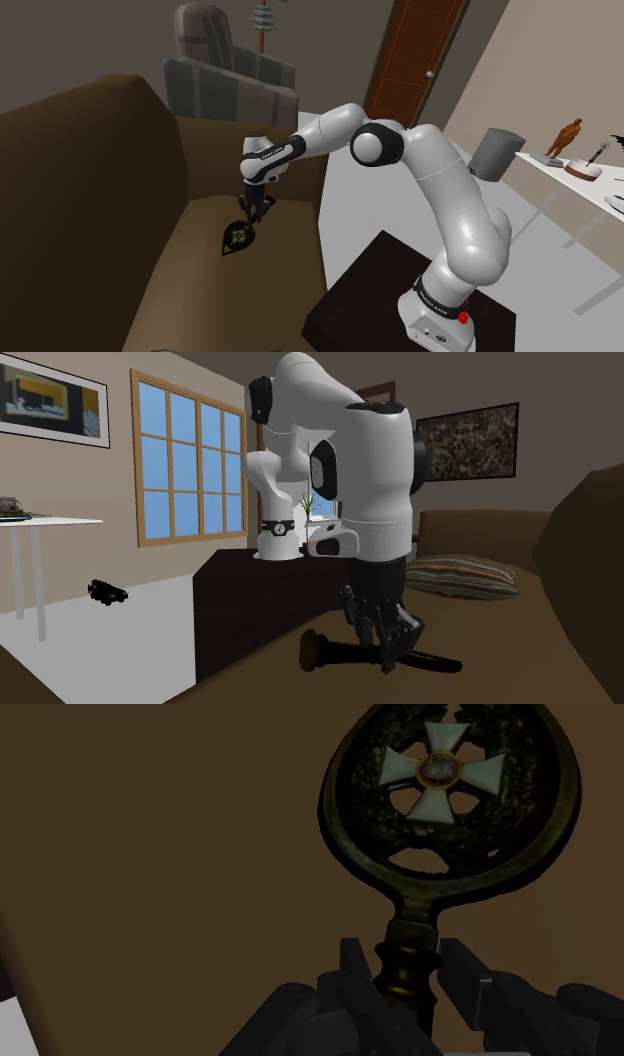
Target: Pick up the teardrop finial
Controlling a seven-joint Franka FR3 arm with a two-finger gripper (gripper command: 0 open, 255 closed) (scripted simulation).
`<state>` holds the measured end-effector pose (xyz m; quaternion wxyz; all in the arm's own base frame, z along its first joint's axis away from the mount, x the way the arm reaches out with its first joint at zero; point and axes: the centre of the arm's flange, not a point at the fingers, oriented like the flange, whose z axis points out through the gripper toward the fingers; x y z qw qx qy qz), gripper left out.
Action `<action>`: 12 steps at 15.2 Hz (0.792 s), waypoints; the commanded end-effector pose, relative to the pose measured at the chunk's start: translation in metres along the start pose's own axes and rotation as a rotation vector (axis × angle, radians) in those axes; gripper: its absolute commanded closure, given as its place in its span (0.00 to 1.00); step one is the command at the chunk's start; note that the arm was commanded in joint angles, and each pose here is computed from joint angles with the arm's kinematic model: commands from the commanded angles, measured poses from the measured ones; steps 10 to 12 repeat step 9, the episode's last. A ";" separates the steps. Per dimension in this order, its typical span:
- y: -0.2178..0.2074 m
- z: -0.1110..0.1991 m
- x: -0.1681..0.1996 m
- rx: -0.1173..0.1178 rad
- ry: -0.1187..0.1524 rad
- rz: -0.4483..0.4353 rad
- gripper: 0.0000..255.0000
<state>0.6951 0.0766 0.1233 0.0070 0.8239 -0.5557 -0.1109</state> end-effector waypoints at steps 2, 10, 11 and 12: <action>0.002 -0.016 -0.003 0.000 0.000 0.000 1.00; 0.005 -0.043 -0.008 0.000 0.000 0.000 1.00; 0.005 -0.043 -0.008 0.000 0.000 0.000 1.00; 0.005 -0.043 -0.008 0.000 0.000 0.000 1.00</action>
